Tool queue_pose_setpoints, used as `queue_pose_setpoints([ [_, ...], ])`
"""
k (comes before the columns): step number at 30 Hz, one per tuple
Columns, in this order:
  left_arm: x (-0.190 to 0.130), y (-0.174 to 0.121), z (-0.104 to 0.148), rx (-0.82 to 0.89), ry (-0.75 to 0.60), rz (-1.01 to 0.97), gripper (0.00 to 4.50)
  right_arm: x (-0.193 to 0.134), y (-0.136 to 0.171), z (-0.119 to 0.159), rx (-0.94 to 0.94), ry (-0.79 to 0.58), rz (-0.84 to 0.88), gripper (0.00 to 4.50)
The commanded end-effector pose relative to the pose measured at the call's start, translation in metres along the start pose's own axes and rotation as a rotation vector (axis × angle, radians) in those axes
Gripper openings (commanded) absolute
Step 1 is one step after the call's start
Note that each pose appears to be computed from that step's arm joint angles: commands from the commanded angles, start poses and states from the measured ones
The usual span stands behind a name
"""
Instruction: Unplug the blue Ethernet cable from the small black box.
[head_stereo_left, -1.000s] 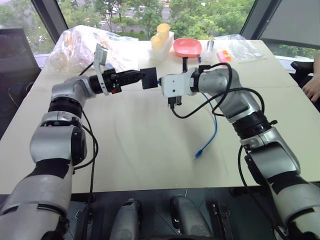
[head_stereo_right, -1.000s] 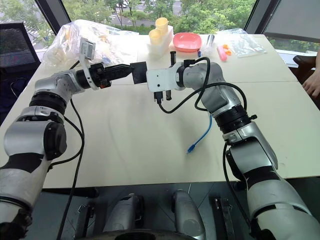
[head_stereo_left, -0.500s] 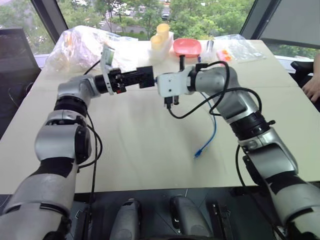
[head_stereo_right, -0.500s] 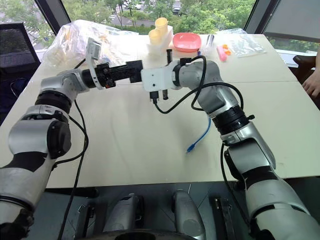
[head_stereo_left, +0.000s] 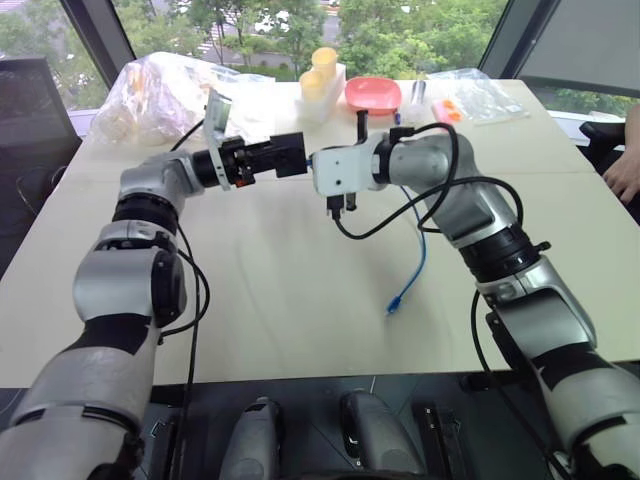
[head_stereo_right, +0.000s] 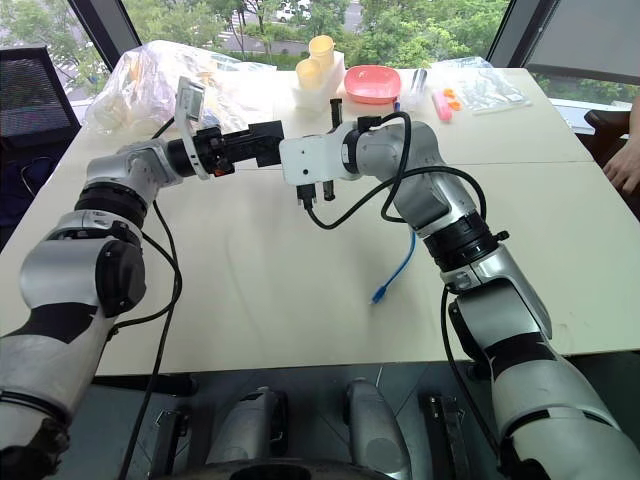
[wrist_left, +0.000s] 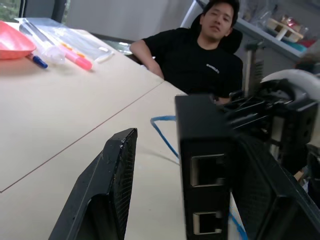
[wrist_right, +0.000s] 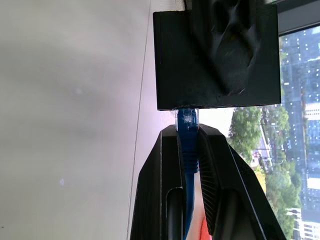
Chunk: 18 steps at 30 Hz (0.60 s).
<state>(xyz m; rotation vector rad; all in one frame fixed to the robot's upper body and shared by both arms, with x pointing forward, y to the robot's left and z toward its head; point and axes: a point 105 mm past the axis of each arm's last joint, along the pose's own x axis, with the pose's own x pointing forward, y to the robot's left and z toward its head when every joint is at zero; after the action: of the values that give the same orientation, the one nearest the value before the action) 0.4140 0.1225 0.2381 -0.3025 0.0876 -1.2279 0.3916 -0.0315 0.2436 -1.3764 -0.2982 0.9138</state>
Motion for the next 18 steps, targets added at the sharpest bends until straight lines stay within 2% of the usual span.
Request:
queue_pose_setpoints([
  [1, -0.001, -0.008, 0.025, 0.057, -0.048, -0.029, 2.66, -0.005, -0.009, 0.002, -0.017, -0.001, -0.032, 0.00],
  [10, 0.003, -0.010, 0.011, 0.059, 0.022, -0.061, 2.66, -0.003, -0.011, 0.006, -0.017, -0.008, -0.041, 0.00],
  [13, 0.004, -0.009, 0.011, 0.044, 0.011, -0.058, 3.51, -0.004, -0.014, 0.008, -0.025, -0.007, -0.052, 0.00],
  [16, 0.004, -0.009, 0.014, 0.031, -0.010, -0.049, 3.13, -0.006, -0.015, 0.009, -0.026, -0.008, -0.052, 0.00],
  [18, 0.004, -0.008, 0.015, 0.033, -0.014, -0.043, 2.24, -0.006, -0.015, 0.009, -0.025, -0.008, -0.053, 0.00],
])
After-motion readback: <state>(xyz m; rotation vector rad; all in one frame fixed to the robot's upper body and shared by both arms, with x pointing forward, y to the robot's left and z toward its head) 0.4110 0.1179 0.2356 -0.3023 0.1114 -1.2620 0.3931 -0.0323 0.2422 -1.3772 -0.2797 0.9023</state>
